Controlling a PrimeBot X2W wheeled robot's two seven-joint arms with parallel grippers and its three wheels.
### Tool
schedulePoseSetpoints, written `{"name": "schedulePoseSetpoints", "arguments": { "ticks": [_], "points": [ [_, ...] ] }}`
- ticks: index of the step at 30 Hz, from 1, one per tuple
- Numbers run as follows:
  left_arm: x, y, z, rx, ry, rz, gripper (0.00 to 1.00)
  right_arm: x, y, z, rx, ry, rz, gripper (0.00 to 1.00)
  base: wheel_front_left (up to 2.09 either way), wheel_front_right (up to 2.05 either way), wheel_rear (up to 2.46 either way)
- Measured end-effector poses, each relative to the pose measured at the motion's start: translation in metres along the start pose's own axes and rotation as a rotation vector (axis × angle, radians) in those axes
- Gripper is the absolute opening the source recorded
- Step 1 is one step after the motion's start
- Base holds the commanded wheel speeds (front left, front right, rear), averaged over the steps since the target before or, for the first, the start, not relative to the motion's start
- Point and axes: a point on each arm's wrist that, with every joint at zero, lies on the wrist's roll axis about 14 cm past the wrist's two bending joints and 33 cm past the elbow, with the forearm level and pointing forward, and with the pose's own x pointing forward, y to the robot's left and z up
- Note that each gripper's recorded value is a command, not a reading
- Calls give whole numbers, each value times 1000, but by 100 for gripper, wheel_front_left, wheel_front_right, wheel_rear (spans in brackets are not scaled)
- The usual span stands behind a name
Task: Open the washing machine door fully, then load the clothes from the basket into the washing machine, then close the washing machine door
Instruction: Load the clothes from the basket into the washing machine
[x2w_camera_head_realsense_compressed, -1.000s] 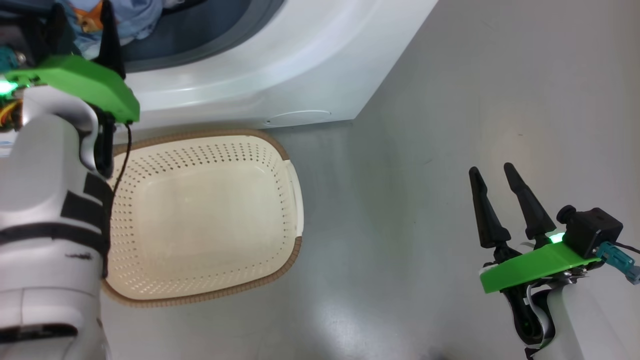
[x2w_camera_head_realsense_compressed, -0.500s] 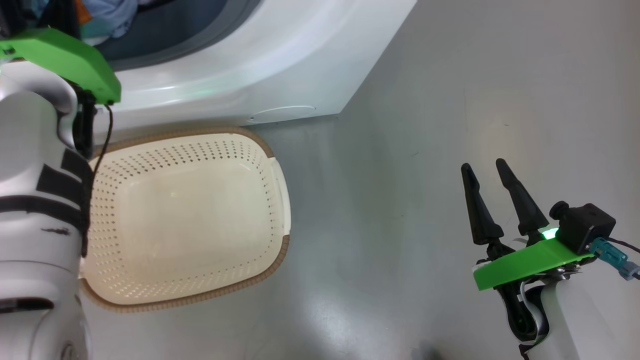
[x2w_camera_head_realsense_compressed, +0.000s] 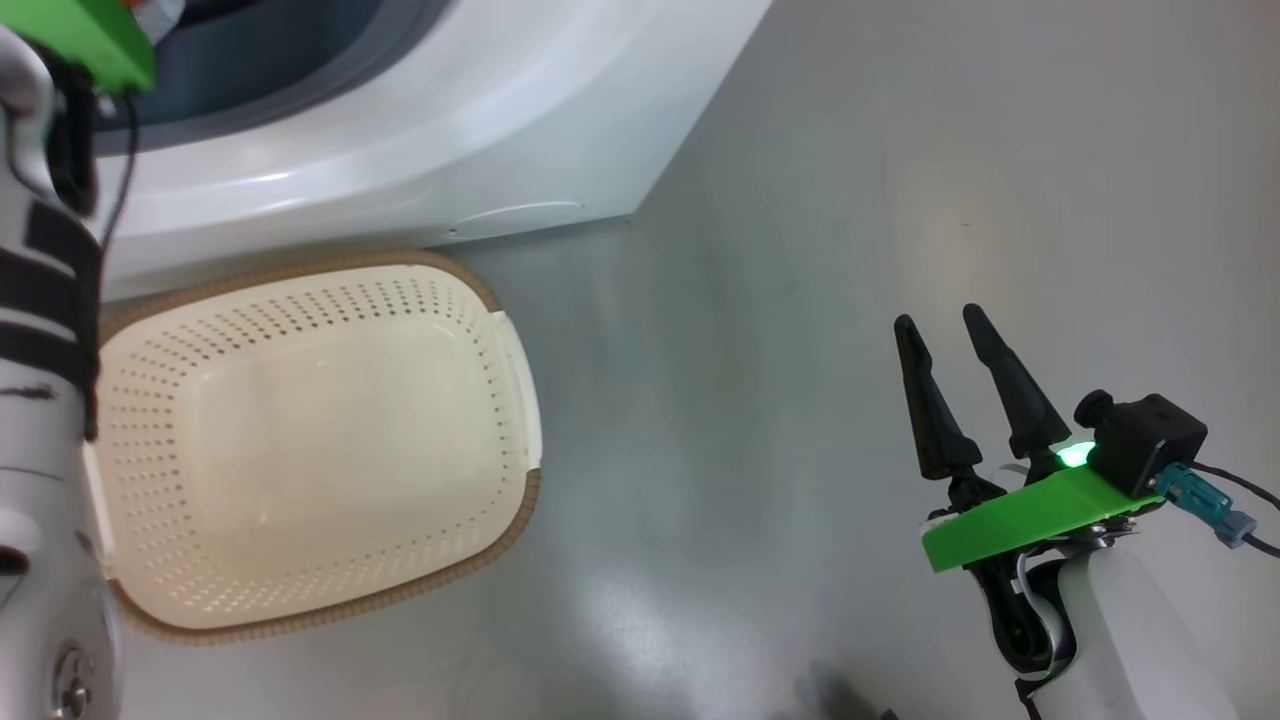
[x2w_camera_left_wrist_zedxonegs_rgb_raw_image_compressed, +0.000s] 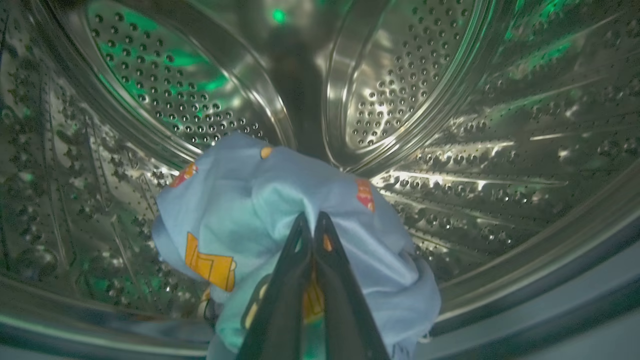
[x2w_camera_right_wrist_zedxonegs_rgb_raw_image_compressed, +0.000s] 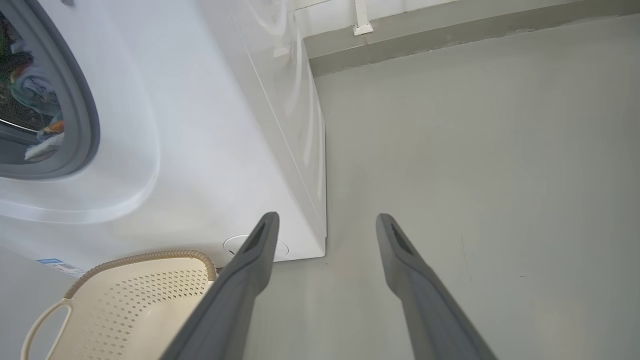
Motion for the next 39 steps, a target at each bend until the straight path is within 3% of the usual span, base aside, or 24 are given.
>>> {"name": "schedulePoseSetpoints", "arguments": {
  "ticks": [7, 12, 16, 17, 20, 21, 22, 39],
  "points": [
    [15, -13, 33, 9, -136, -28, 0, -2, -8, -4, -4, 10, -26, 100, 0, 0, 0],
    [5, -11, -25, 6, 29, -19, 0, -1, -9, 0, -6, 1, -29, 100, 0, 0, 0],
    [0, -6, -43, 10, 97, -1, 2, 0, -8, 0, -4, 0, -28, 100, 0, 0, 0],
    [-1, -5, -45, 11, 107, 3, 19, 0, -8, 0, -3, 0, -27, 100, 0, 0, 0],
    [0, -2, -41, 19, 113, 7, 50, 1, -6, 0, -1, -1, -21, 100, 0, 0, 0],
    [0, -1, -39, 21, 112, 9, 84, 1, -5, 0, 0, -1, -19, 100, 0, 0, 0],
    [0, 0, -37, 22, 110, 11, 100, 2, -4, 0, 1, -2, -17, 100, 0, 0, 0],
    [-14, -8, -17, -60, 23, -2, 100, 8, 5, 4, 7, -18, 15, 100, 0, 0, 0]
  ]
}}
